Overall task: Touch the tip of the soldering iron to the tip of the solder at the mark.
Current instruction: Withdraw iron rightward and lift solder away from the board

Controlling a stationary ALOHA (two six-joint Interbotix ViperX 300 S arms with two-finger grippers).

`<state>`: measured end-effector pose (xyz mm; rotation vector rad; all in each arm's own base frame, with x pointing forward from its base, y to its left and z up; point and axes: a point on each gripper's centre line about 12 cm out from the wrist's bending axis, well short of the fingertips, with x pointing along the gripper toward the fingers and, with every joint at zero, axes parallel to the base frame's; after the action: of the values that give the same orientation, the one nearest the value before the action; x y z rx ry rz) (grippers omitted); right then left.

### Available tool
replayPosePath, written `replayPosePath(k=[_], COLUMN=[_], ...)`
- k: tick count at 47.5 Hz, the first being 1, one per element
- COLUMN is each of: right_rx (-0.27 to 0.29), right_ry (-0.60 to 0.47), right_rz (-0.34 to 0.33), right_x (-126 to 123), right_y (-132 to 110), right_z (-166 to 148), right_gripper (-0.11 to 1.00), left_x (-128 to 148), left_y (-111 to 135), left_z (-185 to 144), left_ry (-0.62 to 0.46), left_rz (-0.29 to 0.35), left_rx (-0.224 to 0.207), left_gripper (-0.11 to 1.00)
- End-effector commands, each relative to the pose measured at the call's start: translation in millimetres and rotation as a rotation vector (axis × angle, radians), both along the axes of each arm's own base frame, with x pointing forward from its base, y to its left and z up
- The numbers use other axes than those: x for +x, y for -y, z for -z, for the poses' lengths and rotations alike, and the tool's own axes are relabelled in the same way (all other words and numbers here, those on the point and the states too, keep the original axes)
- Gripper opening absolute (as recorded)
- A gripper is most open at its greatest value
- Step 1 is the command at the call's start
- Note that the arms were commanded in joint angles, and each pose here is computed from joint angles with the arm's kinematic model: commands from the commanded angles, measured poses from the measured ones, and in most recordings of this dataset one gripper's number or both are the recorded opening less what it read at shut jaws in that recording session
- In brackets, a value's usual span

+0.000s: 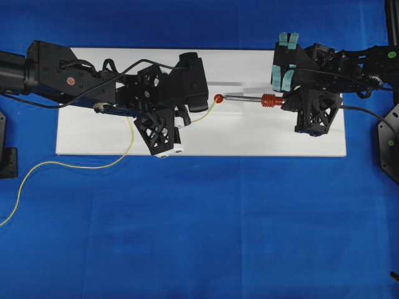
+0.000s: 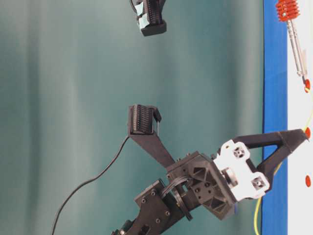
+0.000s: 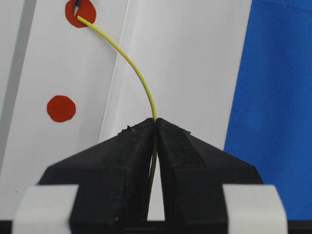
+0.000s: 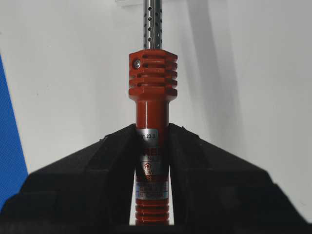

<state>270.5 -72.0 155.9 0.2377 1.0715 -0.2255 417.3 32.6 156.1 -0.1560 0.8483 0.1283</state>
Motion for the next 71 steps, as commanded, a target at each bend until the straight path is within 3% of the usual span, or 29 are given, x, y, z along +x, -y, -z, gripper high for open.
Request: replayPosePath(k=[1, 31, 50, 71], right_rx=[-0.011, -0.010, -0.010, -0.012], right_ry=[0.033, 0.034, 0.034, 0.041], right_rz=[0.004, 0.003, 0.005, 0.004], right_x=[7, 7, 7, 3], right_y=[3, 3, 3, 2], right_z=[-10, -10, -10, -13], right_gripper=[0.06, 0.06, 0.06, 0.06], left_x=[4, 2, -41, -59], left_y=[0, 0, 5, 6], left_z=[-13, -19, -57, -53], left_ry=[0.037, 0.047, 0.130, 0.148], left_rz=[0.002, 0.007, 0.006, 0.006], left_rx=[0.004, 0.009, 0.012, 0.014], left_gripper=[0.03, 0.03, 0.03, 0.03])
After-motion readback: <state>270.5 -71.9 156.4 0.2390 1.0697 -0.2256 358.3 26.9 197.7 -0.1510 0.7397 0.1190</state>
